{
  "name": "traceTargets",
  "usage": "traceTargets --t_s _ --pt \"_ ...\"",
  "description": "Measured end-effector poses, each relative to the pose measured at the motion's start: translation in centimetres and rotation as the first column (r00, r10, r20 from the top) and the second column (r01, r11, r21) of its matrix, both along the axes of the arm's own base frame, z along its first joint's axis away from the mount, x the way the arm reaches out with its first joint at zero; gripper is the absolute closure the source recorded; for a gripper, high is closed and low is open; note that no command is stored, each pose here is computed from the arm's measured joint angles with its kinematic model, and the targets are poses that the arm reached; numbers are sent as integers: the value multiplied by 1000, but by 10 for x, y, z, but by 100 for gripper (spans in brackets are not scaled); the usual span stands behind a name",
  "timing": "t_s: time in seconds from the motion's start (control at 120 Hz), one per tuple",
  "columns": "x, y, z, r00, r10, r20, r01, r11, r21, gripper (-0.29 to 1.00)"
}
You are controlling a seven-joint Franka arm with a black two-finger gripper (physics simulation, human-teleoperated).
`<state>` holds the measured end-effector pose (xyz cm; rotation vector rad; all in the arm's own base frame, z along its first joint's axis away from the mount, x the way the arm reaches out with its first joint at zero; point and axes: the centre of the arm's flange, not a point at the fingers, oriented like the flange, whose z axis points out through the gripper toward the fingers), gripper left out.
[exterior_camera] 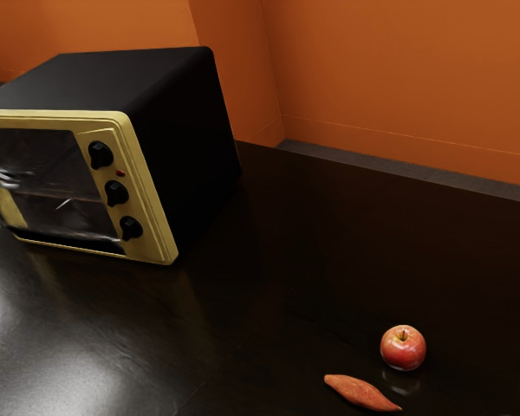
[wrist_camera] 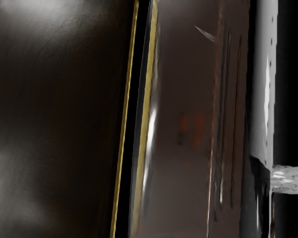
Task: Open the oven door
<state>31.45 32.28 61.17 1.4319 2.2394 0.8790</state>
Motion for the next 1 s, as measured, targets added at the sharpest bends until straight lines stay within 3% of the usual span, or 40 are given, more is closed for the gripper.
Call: traceTargets --t_s 0.25,0.3,0.367,0.417,0.467,0.517,0.575,0.658,0.758,0.883,1.0 --pt "-141 -62 -33 983 161 85 -165 985 45 0" --pt "-124 -85 -29 992 117 49 -122 986 113 0" --pt "-70 -131 -16 999 -36 -27 40 981 190 0" --pt "-2 -178 93 984 -160 -75 175 934 312 1" --pt "45 -220 182 955 -274 -119 298 892 340 1" --pt "75 -243 225 911 -374 -174 410 862 298 0" --pt "116 -258 233 815 -514 -267 570 795 210 0" --pt "159 -289 180 663 -615 -427 698 713 58 0" --pt "172 -309 121 537 -644 -545 740 669 -62 0" --pt "170 -320 78 440 -655 -615 751 643 -148 0" --pt "167 -321 67 405 -657 -636 753 635 -176 0"
